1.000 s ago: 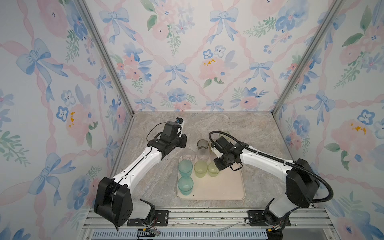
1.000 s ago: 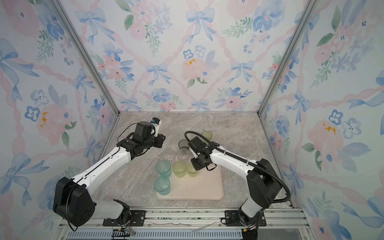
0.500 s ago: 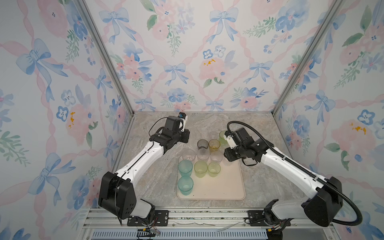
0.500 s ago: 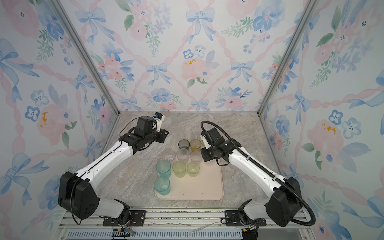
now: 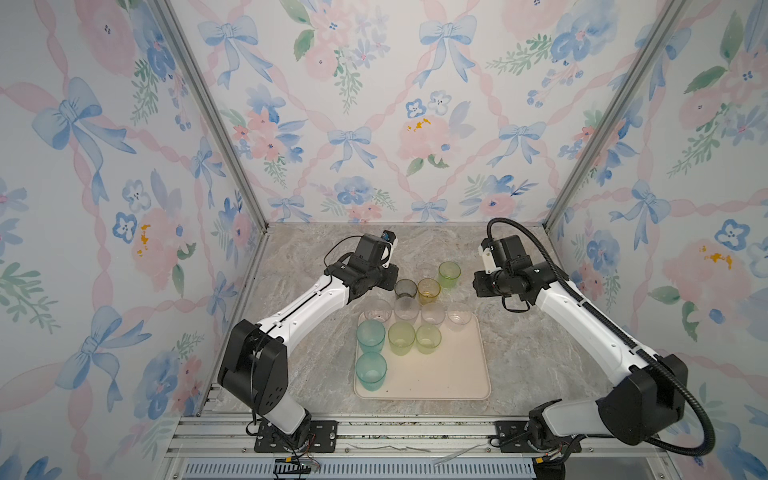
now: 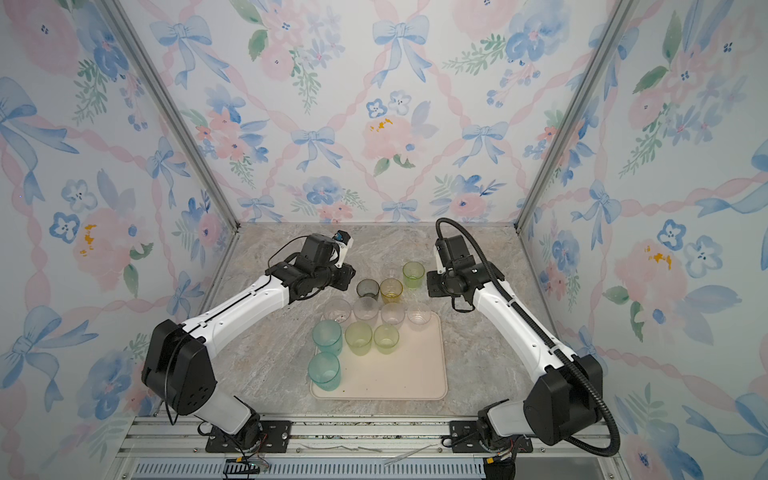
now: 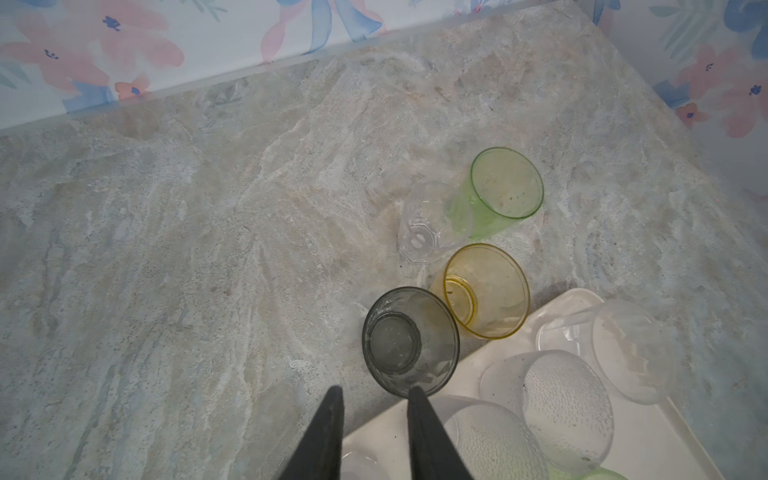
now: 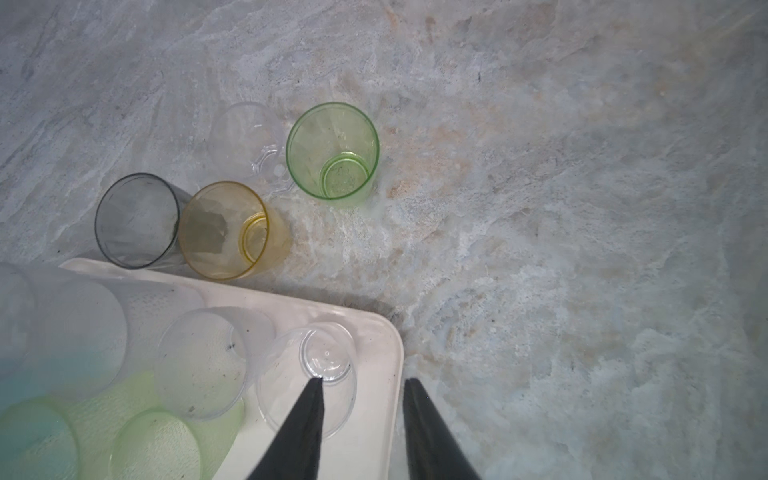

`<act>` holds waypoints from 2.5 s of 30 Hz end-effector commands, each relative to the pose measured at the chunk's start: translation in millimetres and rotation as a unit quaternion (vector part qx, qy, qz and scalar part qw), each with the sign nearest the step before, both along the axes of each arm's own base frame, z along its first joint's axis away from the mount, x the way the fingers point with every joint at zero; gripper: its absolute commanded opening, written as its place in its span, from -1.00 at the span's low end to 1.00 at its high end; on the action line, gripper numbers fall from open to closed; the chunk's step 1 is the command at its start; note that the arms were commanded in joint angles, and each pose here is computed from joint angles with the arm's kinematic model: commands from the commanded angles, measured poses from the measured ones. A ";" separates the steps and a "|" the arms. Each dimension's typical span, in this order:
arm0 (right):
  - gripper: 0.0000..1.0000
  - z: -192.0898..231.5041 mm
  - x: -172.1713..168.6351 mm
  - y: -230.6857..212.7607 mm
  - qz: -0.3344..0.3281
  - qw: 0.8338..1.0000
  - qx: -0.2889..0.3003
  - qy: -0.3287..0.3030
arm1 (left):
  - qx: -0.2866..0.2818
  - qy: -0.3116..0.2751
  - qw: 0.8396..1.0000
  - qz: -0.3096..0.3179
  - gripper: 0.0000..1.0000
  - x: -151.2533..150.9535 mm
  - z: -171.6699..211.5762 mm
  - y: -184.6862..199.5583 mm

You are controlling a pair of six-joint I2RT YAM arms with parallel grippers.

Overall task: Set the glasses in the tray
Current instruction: 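Move the right gripper over the plain green glass beyond the tray, then lower the right gripper onto the green glass rim and close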

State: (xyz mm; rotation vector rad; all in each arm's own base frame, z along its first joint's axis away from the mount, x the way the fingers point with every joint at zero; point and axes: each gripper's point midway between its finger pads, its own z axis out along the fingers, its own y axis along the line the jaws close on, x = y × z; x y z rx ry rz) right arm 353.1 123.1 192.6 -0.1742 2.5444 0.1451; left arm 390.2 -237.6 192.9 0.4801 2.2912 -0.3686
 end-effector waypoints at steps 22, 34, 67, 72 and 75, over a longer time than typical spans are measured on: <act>-0.45 -56.6 101.9 12.1 0.006 0.998 -0.023 0.062 | 0.002 -0.005 0.999 0.054 -0.40 -12.7 -5.7 46.7; -0.49 -74.5 111.4 15.4 0.006 0.997 -0.026 0.077 | 0.003 0.000 0.998 0.055 -0.40 -13.6 -10.3 49.2; -0.82 -110.2 125.6 16.6 0.002 0.993 -0.027 0.114 | 0.006 -0.002 0.998 0.066 -0.40 -15.9 -10.7 63.0; -0.99 -109.9 124.6 10.1 -0.006 0.993 -0.028 0.112 | 0.006 0.000 0.998 0.066 -0.40 -15.0 -11.9 63.1; -1.00 -104.8 124.6 5.4 -0.013 0.994 -0.027 0.103 | 0.006 0.000 0.998 0.064 -0.40 -14.5 -12.1 62.6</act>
